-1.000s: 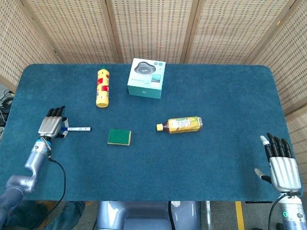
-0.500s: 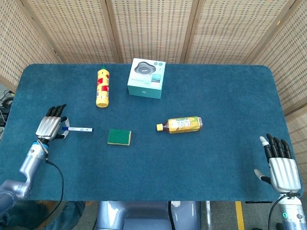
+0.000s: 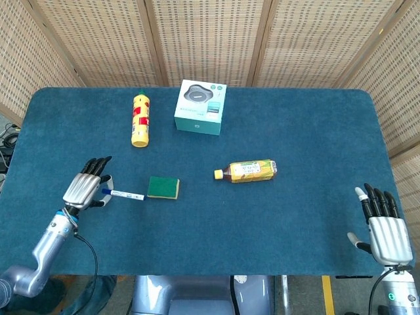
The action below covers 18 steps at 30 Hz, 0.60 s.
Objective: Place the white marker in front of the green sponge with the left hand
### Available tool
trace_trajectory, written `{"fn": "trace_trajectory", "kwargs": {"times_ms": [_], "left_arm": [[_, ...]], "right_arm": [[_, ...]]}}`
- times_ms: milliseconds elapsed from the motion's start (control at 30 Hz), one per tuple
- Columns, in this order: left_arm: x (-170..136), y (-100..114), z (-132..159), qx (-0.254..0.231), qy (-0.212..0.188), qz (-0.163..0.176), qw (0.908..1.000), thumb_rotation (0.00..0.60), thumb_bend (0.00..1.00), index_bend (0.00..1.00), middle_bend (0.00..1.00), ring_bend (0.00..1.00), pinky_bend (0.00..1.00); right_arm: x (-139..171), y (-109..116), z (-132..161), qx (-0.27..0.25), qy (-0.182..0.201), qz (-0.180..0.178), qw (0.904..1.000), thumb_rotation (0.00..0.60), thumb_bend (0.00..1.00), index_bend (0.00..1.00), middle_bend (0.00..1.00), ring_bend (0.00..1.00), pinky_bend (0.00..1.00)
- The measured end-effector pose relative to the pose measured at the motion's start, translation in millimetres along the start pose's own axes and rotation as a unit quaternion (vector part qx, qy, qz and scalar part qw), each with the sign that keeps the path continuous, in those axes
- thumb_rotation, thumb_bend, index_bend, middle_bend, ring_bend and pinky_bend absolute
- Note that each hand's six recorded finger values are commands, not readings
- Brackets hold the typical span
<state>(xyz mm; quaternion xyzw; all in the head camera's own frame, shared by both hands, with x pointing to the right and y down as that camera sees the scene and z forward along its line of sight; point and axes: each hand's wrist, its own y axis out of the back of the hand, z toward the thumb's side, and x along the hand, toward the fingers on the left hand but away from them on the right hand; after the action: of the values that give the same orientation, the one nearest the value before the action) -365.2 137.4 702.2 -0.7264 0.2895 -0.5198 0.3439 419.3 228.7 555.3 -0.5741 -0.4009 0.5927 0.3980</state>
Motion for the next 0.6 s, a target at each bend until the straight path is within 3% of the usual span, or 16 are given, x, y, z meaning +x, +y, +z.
{"fn": "trace_trajectory", "kwargs": {"times_ms": [200,600], "left_arm": [[0.1,-10.9,25.1,0.01,0.006,-0.015,0.9998,0.6,0.38,0.61,0.0,0.0,0.0],[17.1,-39.0,67.7,-0.022,0.042,-0.039,0.9981,0.6,0.38,0.61,0.0,0.0,0.0]], "right_arm": [[1.1,2.1,-1.6,-0.005,0.0,0.0,1.0,0.6,0.0,0.01,0.0,0.0,0.0],[2.0,4.9,-4.0,-0.014,0.0,0.001,0.9999,0.6,0.0,0.01,0.0,0.0,0.0]]}}
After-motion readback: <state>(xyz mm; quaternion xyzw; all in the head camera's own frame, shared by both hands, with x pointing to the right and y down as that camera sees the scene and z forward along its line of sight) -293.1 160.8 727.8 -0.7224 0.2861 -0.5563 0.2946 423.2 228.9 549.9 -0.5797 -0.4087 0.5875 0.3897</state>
